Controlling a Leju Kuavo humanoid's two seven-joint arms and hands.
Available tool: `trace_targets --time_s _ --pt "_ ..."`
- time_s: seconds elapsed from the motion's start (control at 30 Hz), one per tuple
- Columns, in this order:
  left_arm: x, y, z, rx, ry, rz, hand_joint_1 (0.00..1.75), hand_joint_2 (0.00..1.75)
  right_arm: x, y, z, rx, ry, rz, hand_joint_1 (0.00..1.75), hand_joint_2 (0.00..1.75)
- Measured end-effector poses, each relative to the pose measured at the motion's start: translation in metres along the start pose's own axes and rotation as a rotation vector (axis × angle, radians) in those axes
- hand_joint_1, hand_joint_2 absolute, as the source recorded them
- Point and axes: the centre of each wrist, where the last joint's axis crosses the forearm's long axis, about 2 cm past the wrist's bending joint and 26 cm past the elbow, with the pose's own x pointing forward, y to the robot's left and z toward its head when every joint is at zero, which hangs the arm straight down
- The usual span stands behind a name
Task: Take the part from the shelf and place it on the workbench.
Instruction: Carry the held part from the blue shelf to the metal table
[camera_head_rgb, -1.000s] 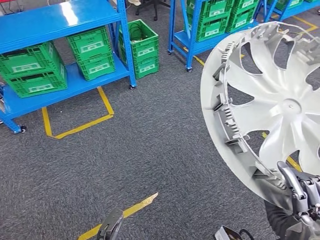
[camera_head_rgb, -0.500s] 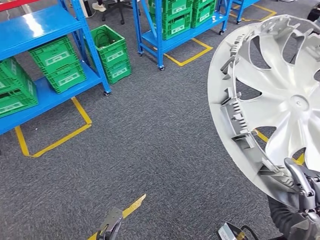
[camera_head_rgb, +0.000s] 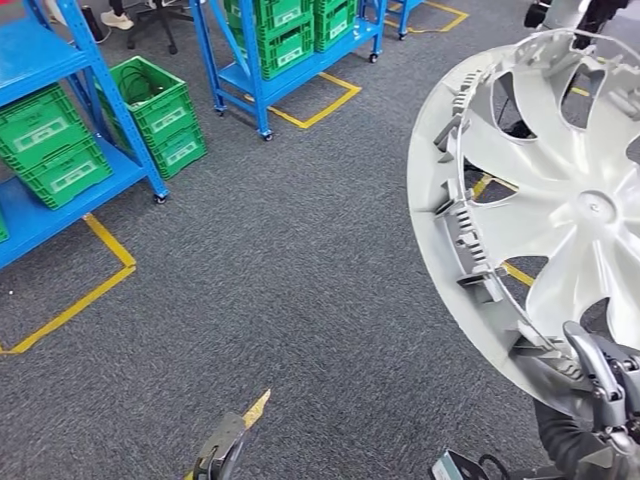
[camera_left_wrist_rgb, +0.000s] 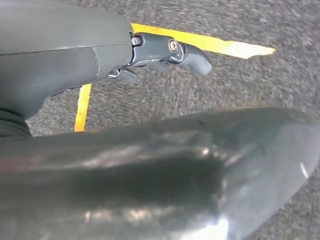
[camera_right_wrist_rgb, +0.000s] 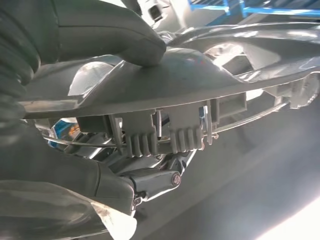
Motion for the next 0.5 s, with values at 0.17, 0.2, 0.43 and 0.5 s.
trace_targets --time_s 0.17,0.2,0.43,0.5 --pt "0.0011 0.0001 -0.0004 0.001 -0.004 0.000 0.00 0.00 -0.0002 -0.0003 -0.0005 -0.003 0.000 0.001 1.75 1.75" --pt "0.0016 -0.0001 -0.0006 0.000 -0.006 0.001 0.00 0.00 -0.0002 -0.0004 -0.0004 -0.002 0.000 0.001 1.75 1.75" --pt "-0.0009 -0.0008 0.0005 0.000 -0.003 0.002 0.00 0.00 -0.0011 -0.0008 -0.0009 -0.005 0.002 0.005 1.75 1.75" --pt "-0.0025 -0.0007 0.0011 0.000 0.000 0.002 0.00 0.00 -0.0014 -0.0008 -0.0006 -0.004 0.002 0.006 1.75 1.75"
